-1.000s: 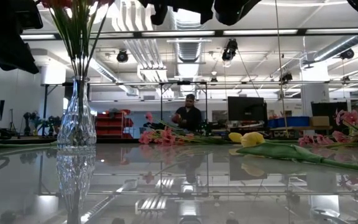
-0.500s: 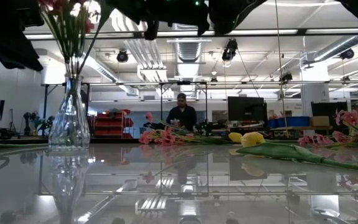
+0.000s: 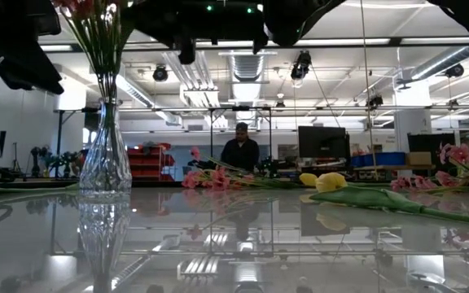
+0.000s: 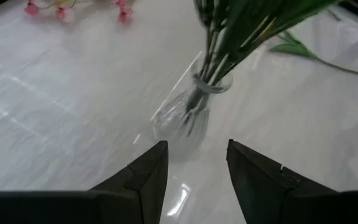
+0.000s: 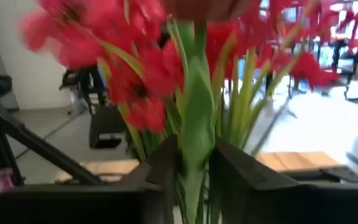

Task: Sort flowers into vase by color
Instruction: Put the bottom red flower into the transparent vase, then put the red flower into the transparent vase

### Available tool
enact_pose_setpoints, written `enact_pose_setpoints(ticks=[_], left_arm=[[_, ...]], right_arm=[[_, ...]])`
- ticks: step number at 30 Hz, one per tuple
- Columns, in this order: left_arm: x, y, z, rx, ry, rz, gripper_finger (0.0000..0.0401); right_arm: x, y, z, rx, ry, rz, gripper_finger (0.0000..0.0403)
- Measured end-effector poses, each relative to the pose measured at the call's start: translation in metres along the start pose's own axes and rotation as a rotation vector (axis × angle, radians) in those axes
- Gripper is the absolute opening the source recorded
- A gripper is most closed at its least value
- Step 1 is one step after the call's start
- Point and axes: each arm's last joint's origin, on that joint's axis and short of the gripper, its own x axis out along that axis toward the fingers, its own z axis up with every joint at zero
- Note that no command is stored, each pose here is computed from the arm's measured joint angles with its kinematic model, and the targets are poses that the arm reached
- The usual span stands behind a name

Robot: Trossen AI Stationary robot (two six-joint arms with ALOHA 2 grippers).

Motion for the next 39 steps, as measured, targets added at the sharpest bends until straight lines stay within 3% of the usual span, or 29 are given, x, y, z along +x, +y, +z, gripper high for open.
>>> enact_pose_setpoints(ticks=[8,16,23,31,36,39], left_arm=[[-0.014,0.011,0.007,-0.146,0.092,0.227,0.0152],[0.000,0.013,0.011,-0.257,0.107,0.399,0.0152],[0.027,0.020,0.010,-0.282,0.113,0.546,0.0152],[0.066,0.031,-0.020,-0.330,0.055,0.565,0.0151],[0.076,0.043,-0.035,-0.344,0.041,0.685,0.0140],[0.079,0.044,-0.031,-0.326,0.043,0.696,0.0130]], right_arm=[[-0.007,0.009,0.023,-0.027,0.108,0.009,0.0188],[-0.034,0.035,0.054,-0.108,0.284,0.002,0.0246],[-0.071,0.077,0.091,-0.173,0.360,0.003,0.0267],[-0.129,0.131,0.124,-0.269,0.352,-0.045,0.0265],[-0.161,0.151,0.130,-0.293,0.336,-0.099,0.0267],[-0.173,0.156,0.132,-0.303,0.326,-0.131,0.0264]])
